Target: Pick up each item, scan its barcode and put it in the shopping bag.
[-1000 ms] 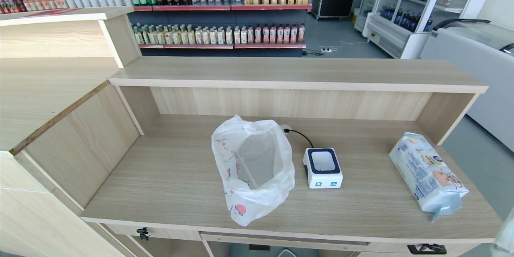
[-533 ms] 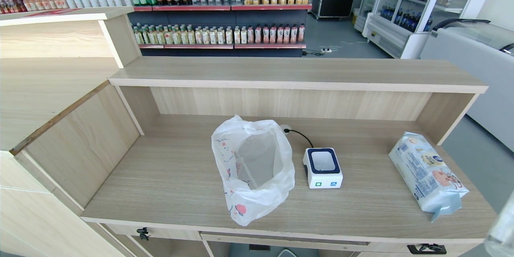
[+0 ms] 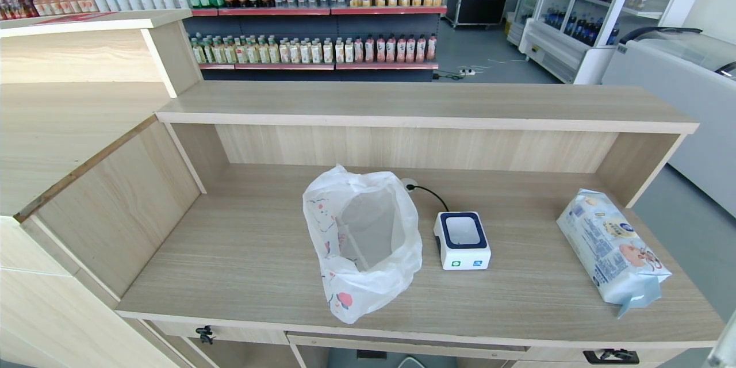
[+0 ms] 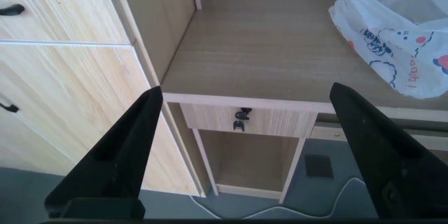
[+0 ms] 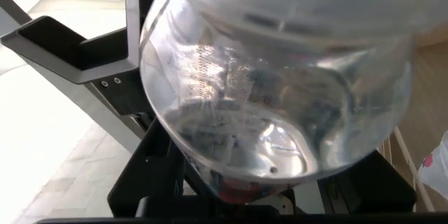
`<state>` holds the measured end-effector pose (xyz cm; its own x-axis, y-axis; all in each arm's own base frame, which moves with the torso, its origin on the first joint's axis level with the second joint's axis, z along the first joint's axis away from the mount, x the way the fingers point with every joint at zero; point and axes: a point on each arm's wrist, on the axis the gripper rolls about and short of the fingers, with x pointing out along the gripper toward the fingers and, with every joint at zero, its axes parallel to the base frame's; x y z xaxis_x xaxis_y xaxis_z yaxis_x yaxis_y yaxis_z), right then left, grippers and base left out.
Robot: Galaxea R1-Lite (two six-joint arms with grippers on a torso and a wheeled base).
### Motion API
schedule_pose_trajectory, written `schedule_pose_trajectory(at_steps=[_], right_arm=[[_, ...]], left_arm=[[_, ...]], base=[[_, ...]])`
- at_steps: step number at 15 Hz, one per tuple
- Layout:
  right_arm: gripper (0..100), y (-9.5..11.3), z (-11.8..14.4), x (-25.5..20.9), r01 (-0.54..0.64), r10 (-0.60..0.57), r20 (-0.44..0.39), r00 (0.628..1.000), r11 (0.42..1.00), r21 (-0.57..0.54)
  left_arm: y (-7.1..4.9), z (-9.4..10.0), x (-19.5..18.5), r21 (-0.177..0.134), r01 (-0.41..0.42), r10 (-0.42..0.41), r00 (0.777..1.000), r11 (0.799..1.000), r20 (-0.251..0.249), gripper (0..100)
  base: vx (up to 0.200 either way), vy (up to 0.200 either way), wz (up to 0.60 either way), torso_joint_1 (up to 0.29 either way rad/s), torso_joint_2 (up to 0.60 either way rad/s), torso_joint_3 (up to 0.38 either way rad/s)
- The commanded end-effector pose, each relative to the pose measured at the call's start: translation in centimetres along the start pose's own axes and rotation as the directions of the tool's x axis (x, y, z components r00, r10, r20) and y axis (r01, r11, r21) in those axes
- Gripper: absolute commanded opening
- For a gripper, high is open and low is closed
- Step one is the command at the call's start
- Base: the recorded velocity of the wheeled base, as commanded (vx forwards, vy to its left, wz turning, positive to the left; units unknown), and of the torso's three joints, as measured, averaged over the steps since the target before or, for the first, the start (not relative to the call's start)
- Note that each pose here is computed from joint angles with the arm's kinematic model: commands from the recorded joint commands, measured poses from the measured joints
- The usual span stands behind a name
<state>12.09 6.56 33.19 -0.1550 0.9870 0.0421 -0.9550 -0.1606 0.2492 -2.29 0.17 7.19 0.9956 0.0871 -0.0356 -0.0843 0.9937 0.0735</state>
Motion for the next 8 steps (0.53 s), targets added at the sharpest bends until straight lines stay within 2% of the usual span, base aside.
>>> schedule_pose_trajectory(at_steps=[1,8], right_arm=[[0,-0.21,-0.07,0.06,-0.002,0.002,-0.002,1.0,1.0,0.008],[0,-0.25,-0.3,-0.15,0.014,-0.014,0.001,1.0,1.0,0.013]], left_arm=[[0.0,0.0,0.0,0.0,0.0,0.0,1.0,1.0,0.0,100],[0.0,0.0,0.0,0.0,-0.002,0.002,1.0,1.0,0.0,100]], base=[[0.0,0.0,0.0,0.0,0.0,0.0],[0.0,0.0,0.0,0.0,0.0,0.0]])
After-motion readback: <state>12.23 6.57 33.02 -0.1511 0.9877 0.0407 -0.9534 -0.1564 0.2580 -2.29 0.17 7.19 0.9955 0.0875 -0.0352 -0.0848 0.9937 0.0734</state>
